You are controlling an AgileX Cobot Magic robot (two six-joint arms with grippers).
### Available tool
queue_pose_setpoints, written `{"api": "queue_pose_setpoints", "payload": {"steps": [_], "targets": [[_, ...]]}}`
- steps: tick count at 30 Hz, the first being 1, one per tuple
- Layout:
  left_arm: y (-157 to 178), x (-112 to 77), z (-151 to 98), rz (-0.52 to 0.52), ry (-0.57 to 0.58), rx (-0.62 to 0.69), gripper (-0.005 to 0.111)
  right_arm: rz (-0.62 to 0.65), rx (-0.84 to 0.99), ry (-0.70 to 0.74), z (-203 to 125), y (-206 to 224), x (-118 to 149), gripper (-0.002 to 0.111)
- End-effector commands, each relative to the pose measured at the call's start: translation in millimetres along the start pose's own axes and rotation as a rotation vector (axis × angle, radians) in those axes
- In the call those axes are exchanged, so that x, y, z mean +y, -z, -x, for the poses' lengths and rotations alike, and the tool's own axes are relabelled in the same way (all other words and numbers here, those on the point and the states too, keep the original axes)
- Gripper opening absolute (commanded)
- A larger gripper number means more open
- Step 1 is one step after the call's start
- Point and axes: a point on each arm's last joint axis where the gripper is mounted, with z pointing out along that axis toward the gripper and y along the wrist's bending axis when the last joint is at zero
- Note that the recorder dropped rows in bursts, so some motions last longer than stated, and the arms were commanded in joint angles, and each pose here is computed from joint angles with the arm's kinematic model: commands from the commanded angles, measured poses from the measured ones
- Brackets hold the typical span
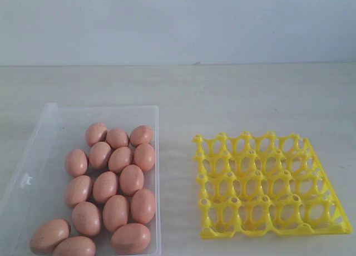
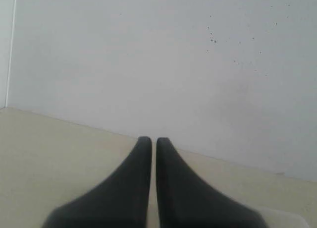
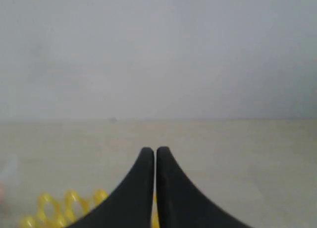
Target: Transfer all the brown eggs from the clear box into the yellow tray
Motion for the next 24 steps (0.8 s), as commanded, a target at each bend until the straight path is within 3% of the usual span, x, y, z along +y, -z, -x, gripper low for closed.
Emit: {"api": "queue_pose_setpoints", "payload": {"steps": [1, 4, 6, 8, 11, 18, 24], "targets": [[0, -0.4, 1, -0.005, -0.004, -0.005, 0.004, 0.112, -0.296, -0.356, 28, 5, 5, 0.0], [0, -0.4, 1, -0.005, -0.004, -0.005, 0.004, 0.265, -0.512, -0.579, 48, 14, 9, 0.0], [0, -0.4, 1, -0.005, -0.004, -0.005, 0.004, 0.363, -0.638, -0.576, 59, 23, 13, 0.0], [0, -0.4, 1, -0.005, -0.004, -0.005, 0.004, 0.443, -0.713, -0.492, 64, 30, 19, 0.0], [0, -0.4, 1, -0.005, -0.004, -0.005, 0.004, 0.46, -0.698, -0.4, 71, 30, 25, 0.0], [0, -0.4, 1, -0.005, -0.004, -0.005, 0.004, 0.4, -0.589, -0.105, 100, 4, 36, 0.0], [0, -0.4, 1, -0.005, -0.004, -0.005, 0.004, 0.372, -0.466, 0.013, 119, -47, 40, 0.0]]}}
